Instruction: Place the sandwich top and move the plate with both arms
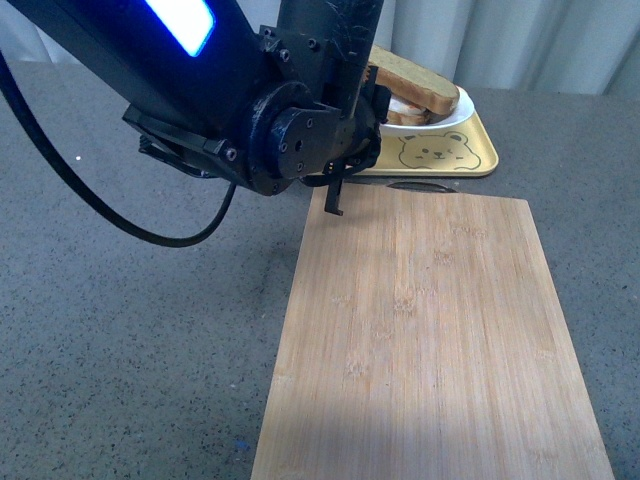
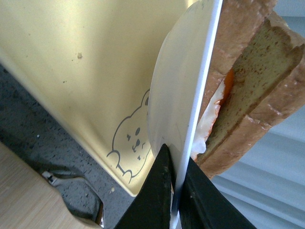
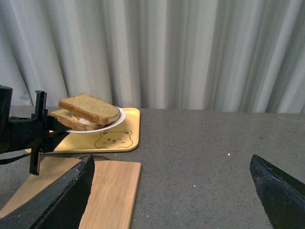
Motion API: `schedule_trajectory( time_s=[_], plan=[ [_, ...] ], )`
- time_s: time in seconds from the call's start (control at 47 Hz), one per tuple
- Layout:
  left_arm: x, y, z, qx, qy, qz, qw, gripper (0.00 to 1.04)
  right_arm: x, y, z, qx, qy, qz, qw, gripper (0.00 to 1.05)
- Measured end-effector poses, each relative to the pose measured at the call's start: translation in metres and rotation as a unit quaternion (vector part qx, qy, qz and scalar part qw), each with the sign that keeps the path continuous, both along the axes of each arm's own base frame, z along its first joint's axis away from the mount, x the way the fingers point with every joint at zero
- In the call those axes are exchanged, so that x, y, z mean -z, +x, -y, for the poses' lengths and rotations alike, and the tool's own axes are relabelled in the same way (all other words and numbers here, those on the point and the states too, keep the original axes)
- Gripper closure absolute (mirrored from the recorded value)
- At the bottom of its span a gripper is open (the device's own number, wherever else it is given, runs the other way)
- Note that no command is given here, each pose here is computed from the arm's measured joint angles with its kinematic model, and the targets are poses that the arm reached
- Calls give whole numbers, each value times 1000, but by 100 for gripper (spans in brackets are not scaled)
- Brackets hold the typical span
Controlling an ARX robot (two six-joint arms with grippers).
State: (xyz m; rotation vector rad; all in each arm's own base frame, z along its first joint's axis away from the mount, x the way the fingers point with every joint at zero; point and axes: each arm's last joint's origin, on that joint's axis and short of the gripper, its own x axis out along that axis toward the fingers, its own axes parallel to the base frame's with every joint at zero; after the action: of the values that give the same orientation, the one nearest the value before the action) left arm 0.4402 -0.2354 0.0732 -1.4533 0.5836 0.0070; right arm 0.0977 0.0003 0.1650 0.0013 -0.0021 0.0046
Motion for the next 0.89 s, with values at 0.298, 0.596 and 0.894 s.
schedule_trajectory(
  time_s=[0.298,0.596,0.894],
  plan=[
    [7,8,-7,14,58,-17,998,86,0,0,0,0,0,0,1000,9],
    [-31,-21,-23,51,181,-5,982,32,0,0,0,0,0,0,1000,9],
    [-48,-80,-85,-5,541,242,805,49,0,0,0,0,0,0,1000,9]
  ],
)
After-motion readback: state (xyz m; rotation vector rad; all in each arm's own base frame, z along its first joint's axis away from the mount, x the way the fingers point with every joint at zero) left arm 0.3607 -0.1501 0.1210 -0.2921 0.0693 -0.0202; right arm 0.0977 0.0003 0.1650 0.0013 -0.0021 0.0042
